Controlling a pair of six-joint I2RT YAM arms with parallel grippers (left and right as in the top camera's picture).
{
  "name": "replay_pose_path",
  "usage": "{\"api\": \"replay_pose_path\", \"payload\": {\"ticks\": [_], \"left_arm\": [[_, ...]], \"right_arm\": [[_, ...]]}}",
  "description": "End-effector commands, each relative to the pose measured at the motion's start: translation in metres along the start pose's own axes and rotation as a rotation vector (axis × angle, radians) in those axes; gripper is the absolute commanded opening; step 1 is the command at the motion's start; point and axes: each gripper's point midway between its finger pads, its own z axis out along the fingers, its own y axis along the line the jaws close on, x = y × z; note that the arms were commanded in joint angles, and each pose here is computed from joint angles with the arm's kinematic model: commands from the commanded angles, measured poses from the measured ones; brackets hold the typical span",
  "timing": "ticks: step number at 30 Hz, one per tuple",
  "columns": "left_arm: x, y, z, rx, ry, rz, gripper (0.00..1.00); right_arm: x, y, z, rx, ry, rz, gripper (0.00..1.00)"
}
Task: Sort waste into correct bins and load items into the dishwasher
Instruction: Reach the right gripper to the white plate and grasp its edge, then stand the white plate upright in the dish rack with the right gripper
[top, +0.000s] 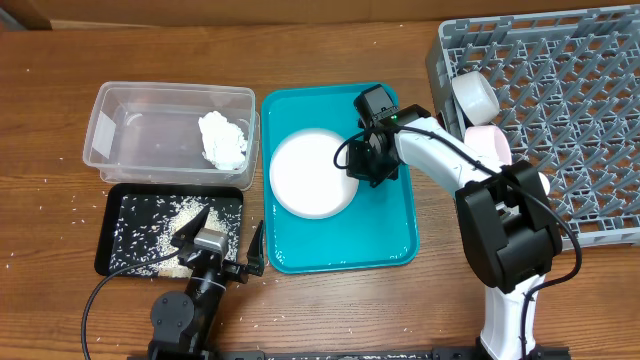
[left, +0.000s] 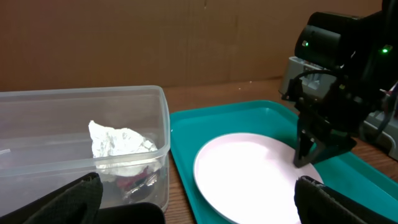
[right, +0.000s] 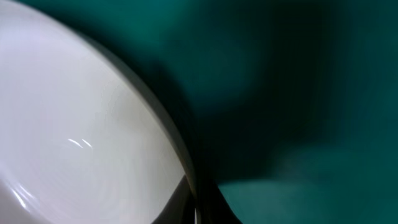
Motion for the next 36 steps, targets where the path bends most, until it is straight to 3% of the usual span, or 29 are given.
{"api": "replay_pose_path", "payload": {"ticks": [1, 6, 10, 13, 18, 26, 36], "left_arm": [[0.000, 0.003, 0.000, -0.014, -0.003, 0.021, 1.00], [0.000, 0.003, 0.000, -0.014, -0.003, 0.021, 1.00], [0.000, 0.003, 0.000, -0.014, -0.003, 0.021, 1.00], [0.000, 0.003, 0.000, -0.014, -0.003, 0.021, 1.00], [0.000, 0.003, 0.000, -0.014, -0.003, 0.021, 1.00], [0.000, 0.003, 0.000, -0.014, -0.003, 0.021, 1.00], [0.000, 0.003, 0.000, -0.014, -0.003, 0.021, 1.00]], "right_arm": [[-0.022, -0.005, -0.035, 0.030, -0.105, 0.000, 0.04], [-0.057, -0.028, -0.123, 0.201, -0.395, -0.097, 0.04], [-0.075, -0.068, -0.226, 0.546, -0.696, -0.129, 0.04], [-0.071, -0.102, -0.306, 0.854, -0.892, -0.055, 0.04], [-0.049, -0.134, -0.377, 1.253, -1.002, 0.078, 0.04], [-0.048, -0.170, -0.384, 1.384, -0.955, 0.162, 0.04], [-0.063, -0.227, -0.345, 1.455, -0.777, 0.190, 0.04]]}}
